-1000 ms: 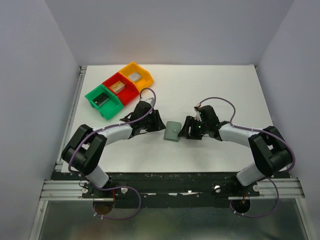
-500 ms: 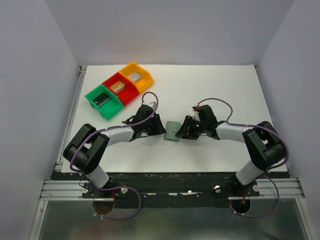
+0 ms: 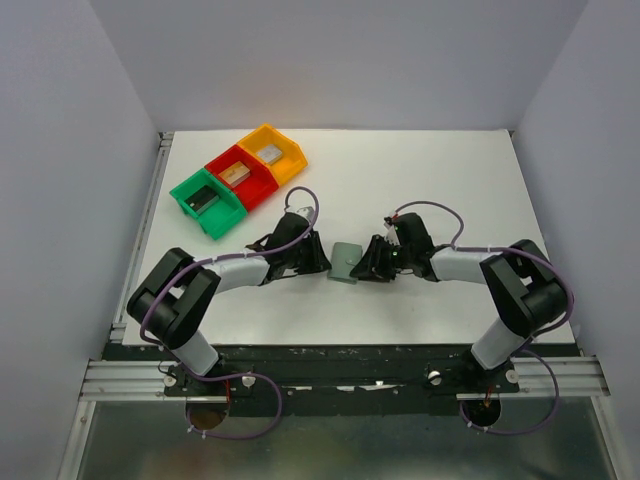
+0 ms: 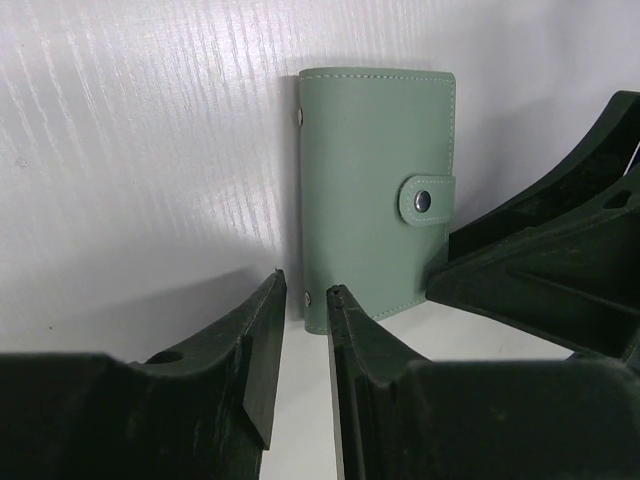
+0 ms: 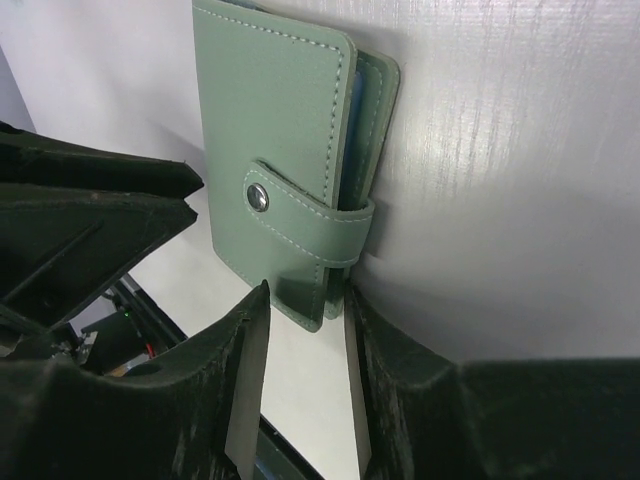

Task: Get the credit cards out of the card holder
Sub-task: Pick up the card holder from the center of the board.

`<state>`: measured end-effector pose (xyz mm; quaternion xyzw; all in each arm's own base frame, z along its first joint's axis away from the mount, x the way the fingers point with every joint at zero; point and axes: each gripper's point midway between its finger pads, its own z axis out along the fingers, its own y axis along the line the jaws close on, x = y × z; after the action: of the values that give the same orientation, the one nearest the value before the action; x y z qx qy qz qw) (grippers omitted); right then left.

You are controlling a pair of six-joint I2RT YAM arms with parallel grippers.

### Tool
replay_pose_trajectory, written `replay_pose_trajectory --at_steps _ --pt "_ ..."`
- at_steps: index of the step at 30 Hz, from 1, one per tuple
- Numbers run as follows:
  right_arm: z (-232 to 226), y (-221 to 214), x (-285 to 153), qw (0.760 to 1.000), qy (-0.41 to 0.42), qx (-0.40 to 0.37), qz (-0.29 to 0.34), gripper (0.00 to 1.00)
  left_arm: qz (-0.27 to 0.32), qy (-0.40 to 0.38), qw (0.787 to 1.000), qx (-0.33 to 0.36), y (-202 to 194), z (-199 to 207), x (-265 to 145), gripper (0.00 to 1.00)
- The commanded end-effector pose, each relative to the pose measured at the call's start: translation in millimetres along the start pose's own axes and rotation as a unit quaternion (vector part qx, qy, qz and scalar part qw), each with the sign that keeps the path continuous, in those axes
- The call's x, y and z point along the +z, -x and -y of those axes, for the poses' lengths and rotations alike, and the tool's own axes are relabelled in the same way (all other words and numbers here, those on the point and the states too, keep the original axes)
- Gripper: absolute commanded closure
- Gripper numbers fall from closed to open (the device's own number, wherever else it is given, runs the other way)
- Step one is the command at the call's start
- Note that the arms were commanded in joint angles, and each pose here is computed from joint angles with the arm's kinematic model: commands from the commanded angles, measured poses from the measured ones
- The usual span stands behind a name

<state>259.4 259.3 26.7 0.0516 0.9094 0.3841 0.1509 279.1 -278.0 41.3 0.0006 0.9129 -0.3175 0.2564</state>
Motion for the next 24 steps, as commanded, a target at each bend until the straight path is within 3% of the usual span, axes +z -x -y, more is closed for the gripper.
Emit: replay_pose_trajectory --at_steps 1,17,24 --pt "-2.6 -6.1 4.2 1.000 0.020 0.012 -0.013 0.57 -0.006 0.015 1.000 -0.001 -9.6 -7.8 3.9 0.65" --pt "-6.6 -6.8 5.2 0.999 0.039 0.013 -0.008 0.67 -0.008 0.012 1.000 -0.002 -12.6 -7.6 5.5 0.66" --pt "-8.1 -4.9 1.3 0.999 0.034 0.014 -0.001 0.53 -0.007 0.018 1.000 -0.005 -14.2 -11.7 5.2 0.66"
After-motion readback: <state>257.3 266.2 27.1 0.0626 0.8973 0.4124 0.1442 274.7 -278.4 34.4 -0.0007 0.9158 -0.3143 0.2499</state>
